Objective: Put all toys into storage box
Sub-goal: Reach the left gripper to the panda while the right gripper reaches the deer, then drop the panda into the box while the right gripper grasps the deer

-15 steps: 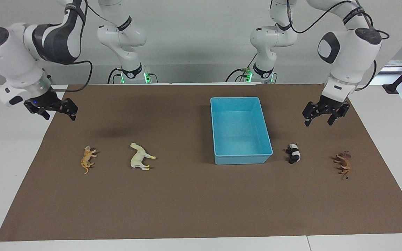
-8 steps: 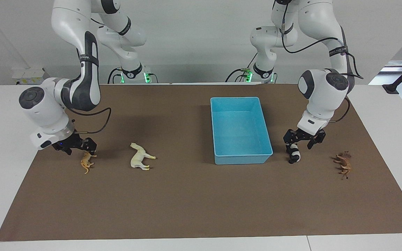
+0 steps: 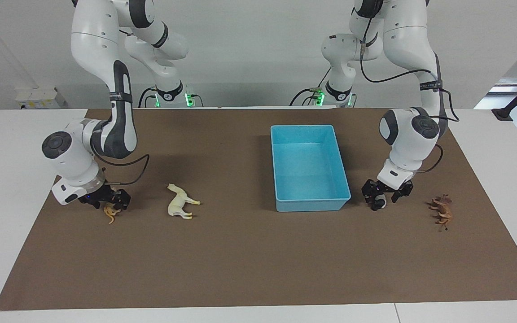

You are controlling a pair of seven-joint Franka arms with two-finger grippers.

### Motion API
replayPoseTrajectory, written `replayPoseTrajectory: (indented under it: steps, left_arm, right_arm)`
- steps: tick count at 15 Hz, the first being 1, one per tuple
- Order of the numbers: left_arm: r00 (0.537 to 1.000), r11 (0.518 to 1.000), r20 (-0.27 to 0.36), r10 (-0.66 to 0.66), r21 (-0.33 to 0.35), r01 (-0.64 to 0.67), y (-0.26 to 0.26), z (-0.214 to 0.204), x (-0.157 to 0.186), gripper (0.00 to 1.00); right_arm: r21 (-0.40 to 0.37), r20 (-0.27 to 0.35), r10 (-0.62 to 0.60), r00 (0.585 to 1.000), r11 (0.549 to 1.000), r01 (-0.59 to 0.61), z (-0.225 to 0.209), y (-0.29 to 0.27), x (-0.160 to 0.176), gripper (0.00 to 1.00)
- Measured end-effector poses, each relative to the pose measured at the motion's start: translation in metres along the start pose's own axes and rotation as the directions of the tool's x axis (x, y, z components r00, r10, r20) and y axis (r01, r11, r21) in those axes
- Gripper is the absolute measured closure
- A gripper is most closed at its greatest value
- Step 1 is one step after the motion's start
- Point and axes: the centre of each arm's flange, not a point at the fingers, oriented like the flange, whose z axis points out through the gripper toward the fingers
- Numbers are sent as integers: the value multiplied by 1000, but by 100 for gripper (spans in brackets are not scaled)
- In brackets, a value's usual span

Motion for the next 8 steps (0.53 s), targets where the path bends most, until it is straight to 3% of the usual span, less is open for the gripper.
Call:
replayPoseTrajectory:
  steps: [3, 7, 8]
  left_arm:
    - [1000, 1000, 15, 0, 0, 0, 0, 6, -5, 0]
    - [999, 1000, 40, 1, -1, -1, 0, 15, -14, 0]
    - [999, 1000, 40, 2, -1, -2, 0, 15, -14, 0]
  right_arm:
    - [1, 11, 0, 1000, 1000, 0, 5, 0, -4, 2]
    - [-2, -23, -4, 1000, 1000, 4, 1, -2, -1, 42]
    - [-2, -29, -4, 1000, 1000, 4, -1, -2, 0, 44]
